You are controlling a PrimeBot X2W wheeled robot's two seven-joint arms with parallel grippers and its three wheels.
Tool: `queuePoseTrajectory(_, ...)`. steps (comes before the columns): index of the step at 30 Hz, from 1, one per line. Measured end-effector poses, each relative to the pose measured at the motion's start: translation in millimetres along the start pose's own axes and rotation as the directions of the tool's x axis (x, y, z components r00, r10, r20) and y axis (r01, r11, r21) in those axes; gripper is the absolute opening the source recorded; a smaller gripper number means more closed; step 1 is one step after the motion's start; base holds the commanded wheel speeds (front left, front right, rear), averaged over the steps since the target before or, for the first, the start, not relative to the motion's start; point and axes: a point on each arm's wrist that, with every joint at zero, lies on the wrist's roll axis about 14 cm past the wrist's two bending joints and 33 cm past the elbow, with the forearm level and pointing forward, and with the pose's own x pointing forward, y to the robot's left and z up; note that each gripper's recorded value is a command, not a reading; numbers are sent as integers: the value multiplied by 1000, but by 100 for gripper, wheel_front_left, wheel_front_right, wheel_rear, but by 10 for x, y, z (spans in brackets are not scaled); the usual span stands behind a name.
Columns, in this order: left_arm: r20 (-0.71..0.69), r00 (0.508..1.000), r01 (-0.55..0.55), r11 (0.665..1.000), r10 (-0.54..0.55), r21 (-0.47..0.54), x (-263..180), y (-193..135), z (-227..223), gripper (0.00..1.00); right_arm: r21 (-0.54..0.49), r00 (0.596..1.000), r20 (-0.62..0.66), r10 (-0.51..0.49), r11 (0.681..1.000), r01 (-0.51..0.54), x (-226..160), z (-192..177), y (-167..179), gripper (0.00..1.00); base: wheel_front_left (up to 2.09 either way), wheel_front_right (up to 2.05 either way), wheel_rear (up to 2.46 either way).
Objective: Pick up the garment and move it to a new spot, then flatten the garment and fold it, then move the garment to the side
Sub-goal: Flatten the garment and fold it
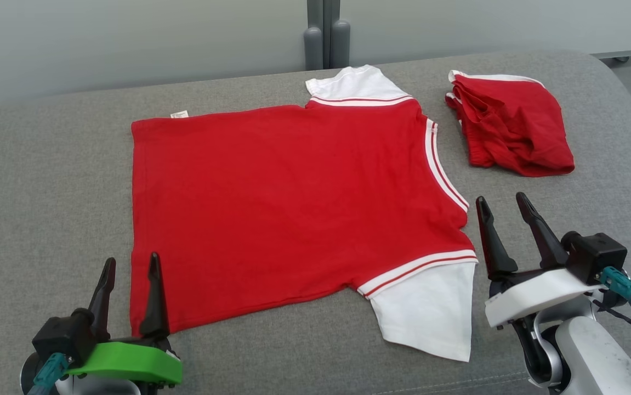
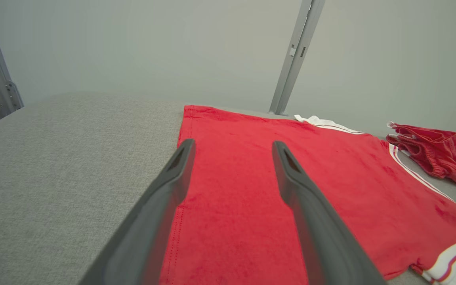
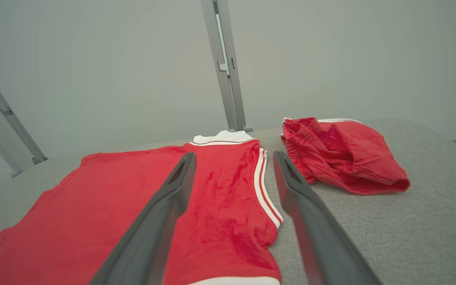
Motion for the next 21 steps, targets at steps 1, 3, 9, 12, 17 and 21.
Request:
queuePoseTrajectory(1, 1, 1000, -1, 1000, 1, 0, 0, 1, 2, 100, -4, 1000, 0, 1, 1000, -1, 1, -1, 2, 100, 0, 0, 0)
queuePoseTrajectory(3, 2, 1000, -6, 1000, 6, -2, -1, 4, 8, 100, -9, 1000, -1, 1, 1000, -1, 2, -9, 6, 100, 0, 0, 0)
queuePoseTrajectory(9, 9, 1000, 4, 1000, -4, -17, -1, -42, 28, 100, -11, 1000, -7, 0, 1000, 0, 1, -33, 4, 100, 0, 0, 0)
queuePoseTrajectory(12, 9, 1000, 9, 1000, -8, -25, -1, -62, 30, 100, -3, 1000, -9, 0, 1000, 0, 3, -43, 21, 100, 0, 0, 0)
queuePoseTrajectory(17, 2, 1000, 2, 1000, -2, -28, -12, -56, 8, 100, -2, 1000, -14, 2, 1000, -2, -1, -63, 23, 100, 0, 0, 0)
queuePoseTrajectory(21, -66, 998, -26, 998, 22, -53, -112, 4, -199, 100, -1, 998, -68, 8, 1000, -8, -80, -232, 16, 100, 0, 0, 0)
